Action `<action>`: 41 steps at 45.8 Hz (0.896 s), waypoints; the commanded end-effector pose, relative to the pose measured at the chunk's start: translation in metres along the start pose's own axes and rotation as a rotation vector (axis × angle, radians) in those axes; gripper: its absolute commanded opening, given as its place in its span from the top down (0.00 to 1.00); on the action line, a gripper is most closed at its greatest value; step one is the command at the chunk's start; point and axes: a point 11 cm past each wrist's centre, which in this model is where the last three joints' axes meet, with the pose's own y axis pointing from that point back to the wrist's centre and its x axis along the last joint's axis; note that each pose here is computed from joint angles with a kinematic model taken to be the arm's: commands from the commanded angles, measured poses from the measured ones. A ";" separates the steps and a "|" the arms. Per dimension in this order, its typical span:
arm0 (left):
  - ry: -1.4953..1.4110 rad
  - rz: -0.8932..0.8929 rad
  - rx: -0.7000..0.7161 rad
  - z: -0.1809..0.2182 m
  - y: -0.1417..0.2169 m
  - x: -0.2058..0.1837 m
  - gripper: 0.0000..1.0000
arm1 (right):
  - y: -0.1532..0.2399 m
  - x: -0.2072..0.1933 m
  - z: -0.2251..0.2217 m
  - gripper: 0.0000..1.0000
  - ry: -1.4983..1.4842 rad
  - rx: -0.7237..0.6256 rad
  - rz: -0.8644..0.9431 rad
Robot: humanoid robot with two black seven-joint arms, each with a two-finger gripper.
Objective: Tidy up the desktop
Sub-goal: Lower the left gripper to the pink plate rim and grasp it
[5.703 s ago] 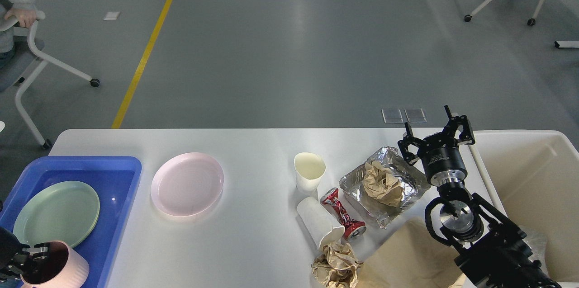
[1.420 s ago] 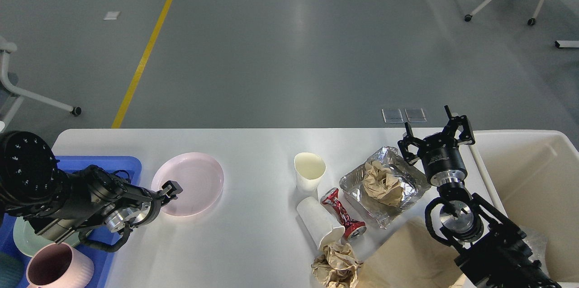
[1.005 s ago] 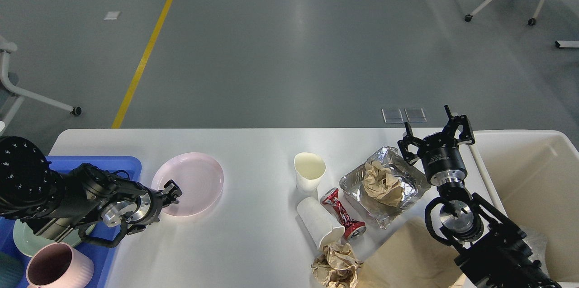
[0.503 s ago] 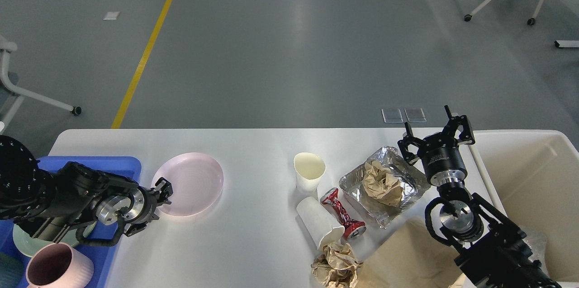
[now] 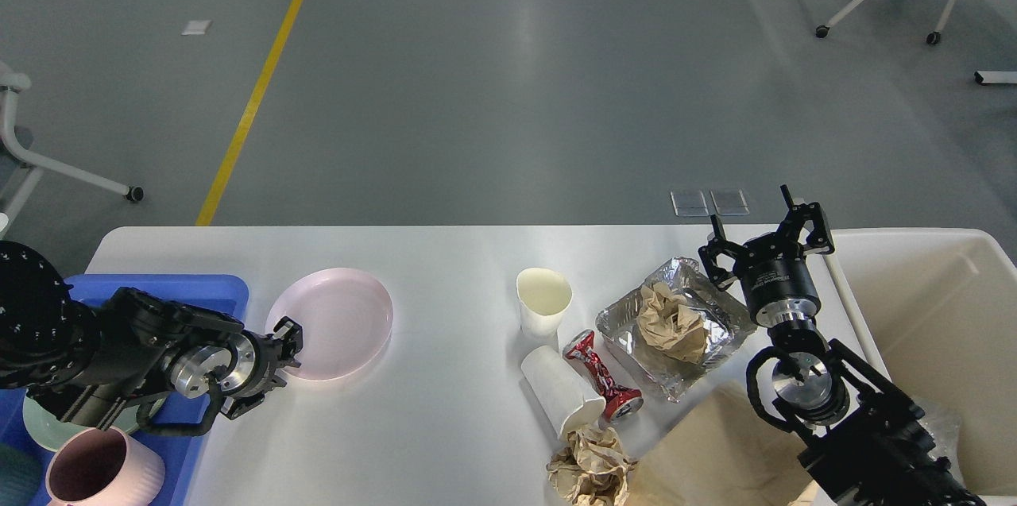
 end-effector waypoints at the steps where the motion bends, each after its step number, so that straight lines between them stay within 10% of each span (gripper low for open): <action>1: -0.001 -0.002 0.000 0.000 0.000 0.000 0.72 | 0.000 0.000 0.000 0.00 0.001 0.000 0.000; 25: 0.000 -0.069 0.001 0.000 0.002 -0.006 1.00 | 0.000 0.000 0.000 0.00 0.000 0.000 0.001; 41: -0.002 -0.107 0.011 0.001 0.005 -0.006 1.00 | 0.000 0.000 0.000 0.00 0.001 0.000 0.000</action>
